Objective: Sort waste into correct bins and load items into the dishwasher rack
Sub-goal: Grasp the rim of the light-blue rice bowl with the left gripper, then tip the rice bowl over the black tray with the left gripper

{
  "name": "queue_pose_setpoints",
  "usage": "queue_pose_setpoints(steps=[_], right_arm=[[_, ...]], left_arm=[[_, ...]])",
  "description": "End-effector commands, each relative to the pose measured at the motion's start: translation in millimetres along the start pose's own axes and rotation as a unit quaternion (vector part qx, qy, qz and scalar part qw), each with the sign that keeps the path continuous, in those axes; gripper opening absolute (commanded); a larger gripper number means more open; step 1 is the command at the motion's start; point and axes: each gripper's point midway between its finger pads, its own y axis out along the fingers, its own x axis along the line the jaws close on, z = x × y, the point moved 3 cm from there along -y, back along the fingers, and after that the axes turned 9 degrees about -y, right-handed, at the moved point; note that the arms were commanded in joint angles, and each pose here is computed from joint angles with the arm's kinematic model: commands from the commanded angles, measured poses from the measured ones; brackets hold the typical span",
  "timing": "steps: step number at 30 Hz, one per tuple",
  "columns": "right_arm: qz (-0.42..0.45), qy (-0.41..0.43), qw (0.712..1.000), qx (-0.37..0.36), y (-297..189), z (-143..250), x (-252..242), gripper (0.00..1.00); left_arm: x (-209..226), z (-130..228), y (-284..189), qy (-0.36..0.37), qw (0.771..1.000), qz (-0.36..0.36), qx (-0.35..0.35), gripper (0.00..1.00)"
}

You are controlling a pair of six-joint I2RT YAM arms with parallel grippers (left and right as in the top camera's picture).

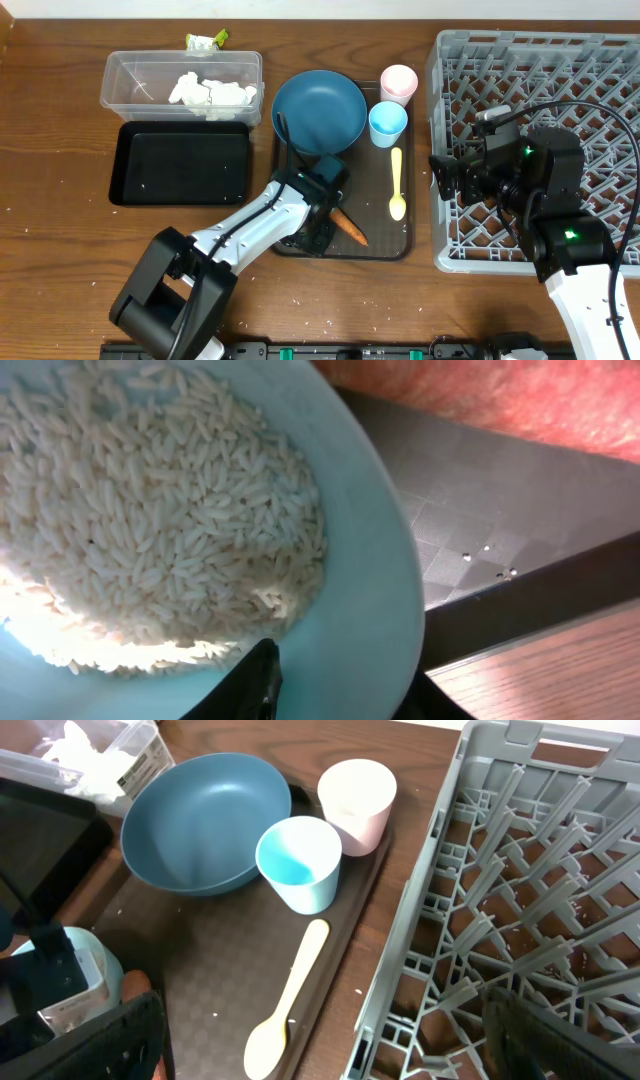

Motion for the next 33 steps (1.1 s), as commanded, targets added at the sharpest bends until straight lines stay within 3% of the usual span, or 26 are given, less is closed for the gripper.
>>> queue_pose_setpoints(steps=[1, 4, 9, 16, 23, 33], right_arm=[[-0.008, 0.000, 1.000, -0.012, -3, -9, 4, 0.99], [-0.008, 0.000, 1.000, -0.012, -3, -9, 4, 0.99], [-0.008, 0.000, 1.000, -0.014, -3, -10, 4, 0.99], [-0.008, 0.000, 1.000, -0.014, -3, -10, 4, 0.99], [-0.008, 0.000, 1.000, -0.014, -3, -10, 4, 0.99], [-0.008, 0.001, 1.000, -0.011, -3, -8, 4, 0.99]], left_arm=[[-1, 1, 1, 0.003, 1.000, 0.000, 0.002, 0.25], [-1, -1, 0, 0.003, 1.000, 0.000, -0.002, 0.14], [0, -7, -4, 0.001, 1.000, -0.005, -0.012, 0.06], [0, -17, -15, -0.023, 0.999, 0.002, -0.028, 0.06], [13, -41, -56, -0.059, 0.995, 0.017, -0.076, 0.06], [70, -69, -112, -0.155, 0.975, 0.049, -0.155, 0.06]])
